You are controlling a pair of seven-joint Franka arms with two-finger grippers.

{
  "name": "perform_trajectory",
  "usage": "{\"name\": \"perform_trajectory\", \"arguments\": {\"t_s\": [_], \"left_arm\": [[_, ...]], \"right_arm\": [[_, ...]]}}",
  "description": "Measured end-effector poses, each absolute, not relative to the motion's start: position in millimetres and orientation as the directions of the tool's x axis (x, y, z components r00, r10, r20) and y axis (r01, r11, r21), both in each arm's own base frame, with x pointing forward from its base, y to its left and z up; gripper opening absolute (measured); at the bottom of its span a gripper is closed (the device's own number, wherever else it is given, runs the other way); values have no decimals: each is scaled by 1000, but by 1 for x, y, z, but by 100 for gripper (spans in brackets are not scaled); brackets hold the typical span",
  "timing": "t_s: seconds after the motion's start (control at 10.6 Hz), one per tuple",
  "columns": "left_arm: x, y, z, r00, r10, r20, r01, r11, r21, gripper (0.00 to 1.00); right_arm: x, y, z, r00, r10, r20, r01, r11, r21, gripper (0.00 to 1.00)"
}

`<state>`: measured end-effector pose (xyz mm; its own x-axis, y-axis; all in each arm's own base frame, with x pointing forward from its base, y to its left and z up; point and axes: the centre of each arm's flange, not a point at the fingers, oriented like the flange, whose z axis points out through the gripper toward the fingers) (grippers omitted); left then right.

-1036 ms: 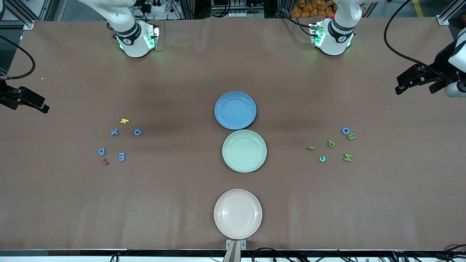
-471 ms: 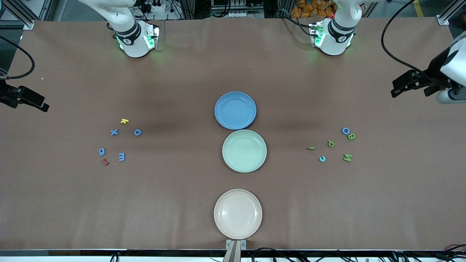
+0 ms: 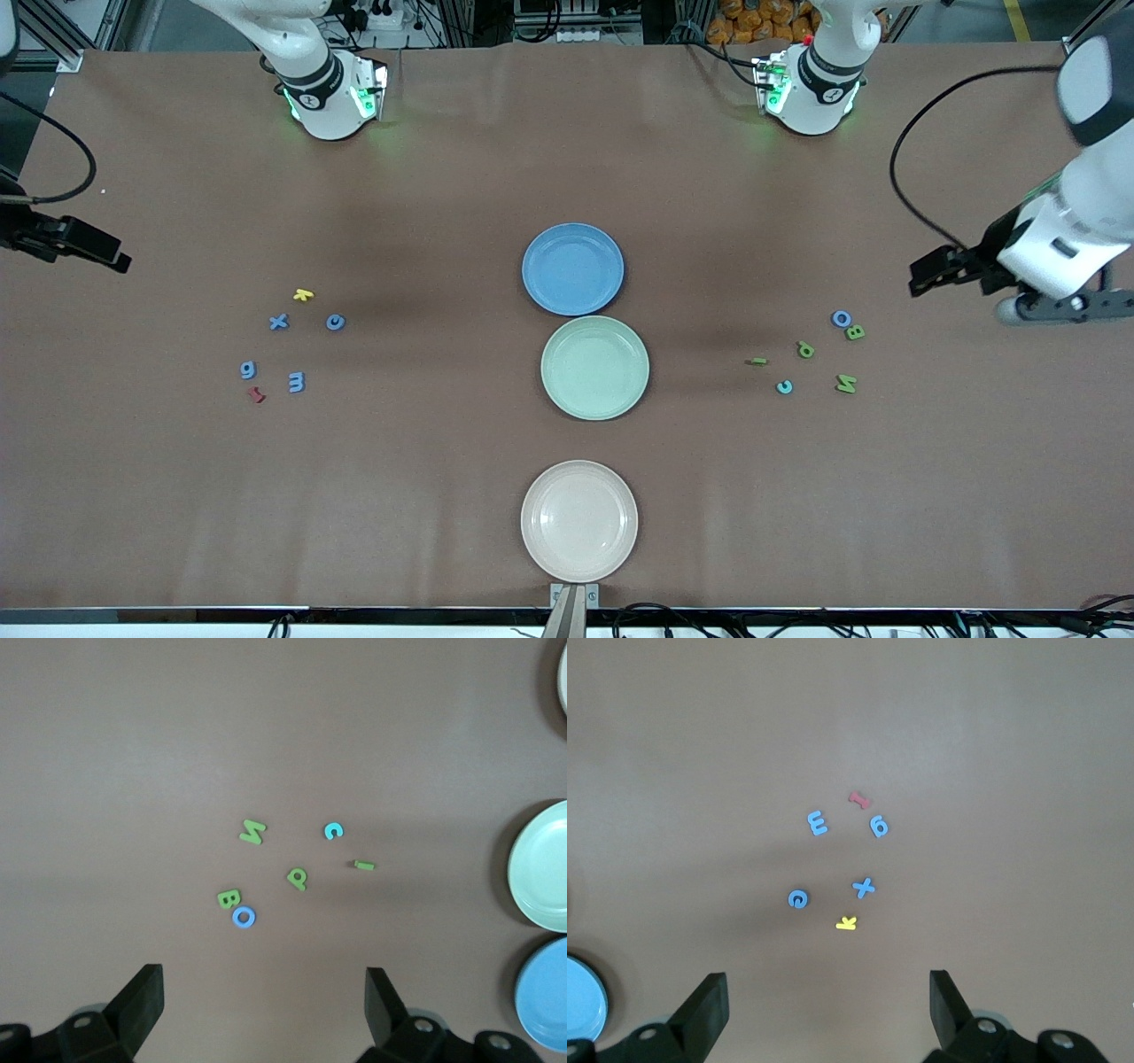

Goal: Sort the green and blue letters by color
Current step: 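Move the right gripper to blue C while the left gripper nears green I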

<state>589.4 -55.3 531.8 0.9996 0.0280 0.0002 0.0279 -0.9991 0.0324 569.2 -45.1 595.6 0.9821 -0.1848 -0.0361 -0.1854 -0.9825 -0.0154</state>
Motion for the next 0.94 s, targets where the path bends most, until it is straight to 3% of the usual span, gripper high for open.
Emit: {"name": "perform_trajectory", "arguments": {"t_s": [0.47, 0.94], "left_arm": [[606, -93, 434, 999, -29, -30, -28, -998, 55, 100], [600, -138, 367, 1000, -15, -8, -15, -997, 70, 100]], "right_arm": [[577, 3, 487, 927, -374, -37, -374, -927, -14, 100], [559, 60, 349, 926, -376, -20, -376, -925, -41, 100]]}}
